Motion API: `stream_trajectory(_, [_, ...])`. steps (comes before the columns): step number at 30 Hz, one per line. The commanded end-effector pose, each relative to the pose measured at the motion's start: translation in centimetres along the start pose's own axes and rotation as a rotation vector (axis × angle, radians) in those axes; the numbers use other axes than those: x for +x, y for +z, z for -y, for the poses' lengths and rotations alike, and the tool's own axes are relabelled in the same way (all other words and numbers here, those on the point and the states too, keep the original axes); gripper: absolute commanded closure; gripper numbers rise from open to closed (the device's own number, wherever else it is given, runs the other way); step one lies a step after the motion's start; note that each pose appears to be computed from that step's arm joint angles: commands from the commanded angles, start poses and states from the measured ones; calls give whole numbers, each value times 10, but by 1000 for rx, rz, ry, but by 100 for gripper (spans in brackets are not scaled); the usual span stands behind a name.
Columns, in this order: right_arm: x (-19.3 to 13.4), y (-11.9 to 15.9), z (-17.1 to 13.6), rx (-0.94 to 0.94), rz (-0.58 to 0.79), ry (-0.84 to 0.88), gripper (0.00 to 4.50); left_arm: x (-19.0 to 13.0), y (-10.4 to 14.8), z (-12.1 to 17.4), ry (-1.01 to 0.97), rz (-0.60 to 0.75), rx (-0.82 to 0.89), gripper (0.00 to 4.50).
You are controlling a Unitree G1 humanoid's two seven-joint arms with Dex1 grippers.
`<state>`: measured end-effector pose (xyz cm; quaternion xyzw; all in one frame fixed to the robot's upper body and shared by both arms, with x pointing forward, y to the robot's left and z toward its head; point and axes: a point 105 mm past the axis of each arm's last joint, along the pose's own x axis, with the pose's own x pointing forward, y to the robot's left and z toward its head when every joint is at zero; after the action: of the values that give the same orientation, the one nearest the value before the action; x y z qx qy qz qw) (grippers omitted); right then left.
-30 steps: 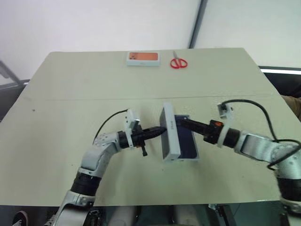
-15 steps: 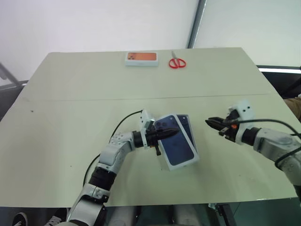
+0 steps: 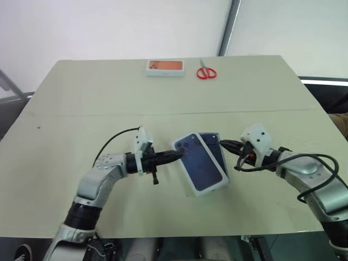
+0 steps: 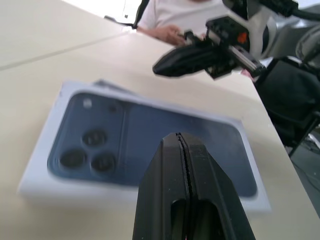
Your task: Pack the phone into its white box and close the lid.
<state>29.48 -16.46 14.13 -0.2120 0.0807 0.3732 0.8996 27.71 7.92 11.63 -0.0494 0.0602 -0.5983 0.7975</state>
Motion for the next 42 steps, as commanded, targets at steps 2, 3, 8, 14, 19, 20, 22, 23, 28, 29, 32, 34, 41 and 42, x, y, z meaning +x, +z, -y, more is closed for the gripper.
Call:
stream_trajectory(2, [4, 9, -5, -55, 37, 16, 448, -14, -9, 6, 22, -35, -4, 450])
stream_trajectory(3, [5, 9, -6, -57, 40, 18, 448, -15, -13, 7, 23, -44, -10, 450])
stream_trajectory(8, [10, 10, -7, -69, 42, 25, 448, -13, -29, 3, 57, -75, -27, 450])
stream_trajectory(14, [10, 4, -6, -119, 11, 27, 448, 12, -42, -4, 43, -99, -43, 450])
stream_trajectory(19, [9, 4, -6, -137, 7, 15, 448, 23, -46, -7, 36, -95, -39, 450])
stream_trajectory(20, [9, 4, -6, -140, 6, 12, 448, 25, -46, -8, 38, -93, -38, 450])
stream_trajectory(22, [8, 4, -7, -140, 6, 11, 448, 27, -47, -12, 52, -91, -44, 450])
stream_trajectory(23, [8, 3, -7, -140, 4, 10, 448, 28, -48, -13, 52, -95, -40, 450])
stream_trajectory(28, [6, -6, -6, -159, -34, 0, 448, 37, -45, -17, 71, -74, -47, 450])
stream_trajectory(29, [4, -5, -4, -157, -33, -6, 448, 41, -43, -17, 64, -64, -35, 450])
stream_trajectory(32, [1, -6, 0, -146, -37, -20, 448, 50, -37, -17, 61, -43, -20, 450])
stream_trajectory(34, [0, -9, 1, -144, -46, -24, 448, 57, -30, -17, 54, -18, -18, 450])
stream_trajectory(41, [-4, -16, 8, -160, -81, -55, 448, 74, -19, -20, 46, 15, -7, 450])
stream_trajectory(42, [-5, -18, 8, -159, -85, -54, 448, 76, -18, -20, 46, 18, -3, 450])
